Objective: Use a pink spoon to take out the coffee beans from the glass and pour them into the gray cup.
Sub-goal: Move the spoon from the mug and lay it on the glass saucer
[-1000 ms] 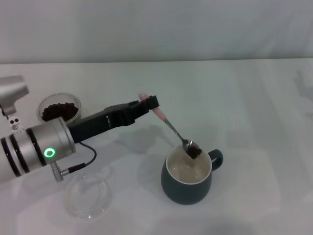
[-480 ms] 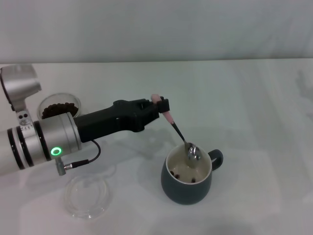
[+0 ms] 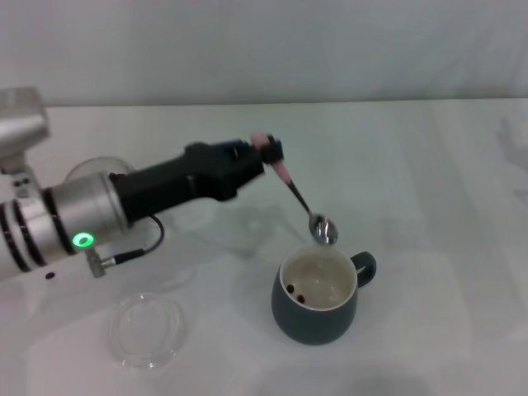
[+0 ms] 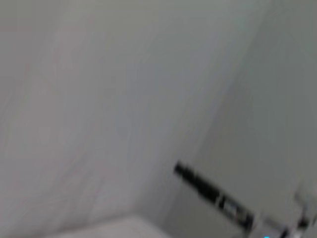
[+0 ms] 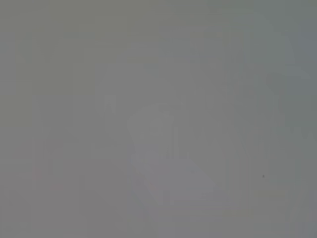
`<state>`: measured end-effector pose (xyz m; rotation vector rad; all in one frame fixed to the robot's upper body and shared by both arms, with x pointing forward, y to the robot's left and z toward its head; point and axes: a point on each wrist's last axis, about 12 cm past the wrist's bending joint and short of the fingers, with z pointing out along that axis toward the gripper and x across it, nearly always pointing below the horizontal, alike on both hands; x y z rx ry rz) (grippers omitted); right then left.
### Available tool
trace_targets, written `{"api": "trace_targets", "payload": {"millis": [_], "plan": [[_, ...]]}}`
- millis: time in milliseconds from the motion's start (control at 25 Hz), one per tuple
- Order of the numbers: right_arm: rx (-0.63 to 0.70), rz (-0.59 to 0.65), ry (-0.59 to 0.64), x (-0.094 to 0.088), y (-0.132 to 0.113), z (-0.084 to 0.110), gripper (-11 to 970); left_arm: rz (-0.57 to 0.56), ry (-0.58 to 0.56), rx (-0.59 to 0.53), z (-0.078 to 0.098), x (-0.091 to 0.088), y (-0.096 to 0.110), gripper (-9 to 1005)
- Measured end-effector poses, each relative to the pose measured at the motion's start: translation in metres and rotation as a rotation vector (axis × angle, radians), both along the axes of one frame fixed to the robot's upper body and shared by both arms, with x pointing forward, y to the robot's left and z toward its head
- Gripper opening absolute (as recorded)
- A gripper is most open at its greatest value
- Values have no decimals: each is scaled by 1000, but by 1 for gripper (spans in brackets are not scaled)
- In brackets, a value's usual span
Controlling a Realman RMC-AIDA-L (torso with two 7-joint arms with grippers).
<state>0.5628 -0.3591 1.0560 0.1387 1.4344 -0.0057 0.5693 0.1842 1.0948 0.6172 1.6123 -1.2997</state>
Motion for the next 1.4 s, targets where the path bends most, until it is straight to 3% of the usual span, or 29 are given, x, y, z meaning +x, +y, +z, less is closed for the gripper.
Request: {"api": "trace_targets", "payload": {"millis": [200, 320, 520, 720, 960, 1400], "plan": [[7, 5, 0, 1, 2, 0, 726, 77, 58, -154, 5, -5, 24, 135], [9, 4, 1, 1, 3, 0, 726, 188, 125, -254, -2, -17, 52, 135], [18, 0, 11, -3, 3, -4, 726, 390, 197, -383, -24, -55, 99, 135], [31, 2, 21, -6, 4, -8, 726, 564, 265, -483, -47, -96, 128, 135], [32, 5, 2, -7, 5, -6, 726, 701, 382, -578, -73, -127, 132, 135], [-28, -8, -15, -6, -7, 1, 726, 802, 513, -579, -99, -166, 130, 136]]}}
